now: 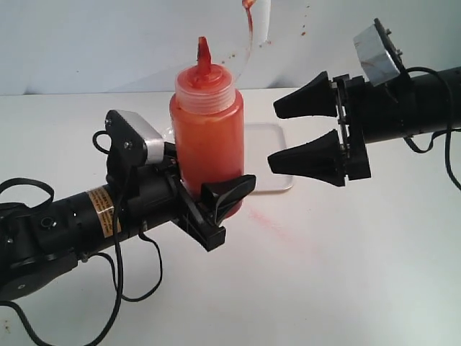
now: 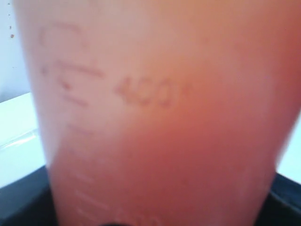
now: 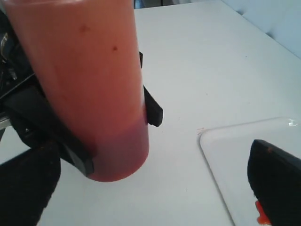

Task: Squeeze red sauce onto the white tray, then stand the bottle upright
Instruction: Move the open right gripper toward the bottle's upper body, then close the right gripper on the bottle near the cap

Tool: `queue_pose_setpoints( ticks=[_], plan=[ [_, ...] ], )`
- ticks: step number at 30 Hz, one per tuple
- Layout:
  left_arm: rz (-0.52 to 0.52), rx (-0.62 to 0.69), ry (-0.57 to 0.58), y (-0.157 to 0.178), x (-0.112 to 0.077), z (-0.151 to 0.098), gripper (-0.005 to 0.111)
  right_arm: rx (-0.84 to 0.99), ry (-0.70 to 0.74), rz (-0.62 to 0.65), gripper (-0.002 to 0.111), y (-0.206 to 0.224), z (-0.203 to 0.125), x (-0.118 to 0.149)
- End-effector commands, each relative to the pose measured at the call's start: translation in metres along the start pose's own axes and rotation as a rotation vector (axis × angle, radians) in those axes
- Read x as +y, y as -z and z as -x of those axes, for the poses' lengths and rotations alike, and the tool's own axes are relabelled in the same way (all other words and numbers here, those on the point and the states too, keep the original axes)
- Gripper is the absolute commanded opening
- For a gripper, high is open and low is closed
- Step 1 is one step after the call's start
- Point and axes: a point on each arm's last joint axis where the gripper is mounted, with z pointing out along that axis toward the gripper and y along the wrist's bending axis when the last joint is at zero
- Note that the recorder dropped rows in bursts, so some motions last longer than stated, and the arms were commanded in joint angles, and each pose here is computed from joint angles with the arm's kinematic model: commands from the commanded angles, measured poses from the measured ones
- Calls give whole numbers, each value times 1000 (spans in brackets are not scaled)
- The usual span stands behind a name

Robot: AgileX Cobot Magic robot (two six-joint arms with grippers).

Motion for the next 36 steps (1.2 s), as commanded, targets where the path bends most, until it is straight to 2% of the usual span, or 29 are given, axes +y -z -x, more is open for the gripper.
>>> queue_pose_setpoints(
  ticks=[1,5,13,26,30,36],
  plan=[
    [15,-45,2,1,3,6,0,-45,-64,-13,105,2,5,0],
    [-35,-25,-35,0,-1,3,0,-61,-61,16,105,-9,10,6],
    [-36,-6,-27,-2,0,-3,0,-47,-17,105,105,-33,18,23],
    [-67,-47,-36,-2,-3,1,0,-60,52,191,105,-58,27,42],
    [-101,-36,-61,-2,-6,-1,0,-59,40,123,105,-65,29,39],
    [-113,-32,-70,-2,-7,-1,0,-73,31,112,101,-65,30,38]
  ],
)
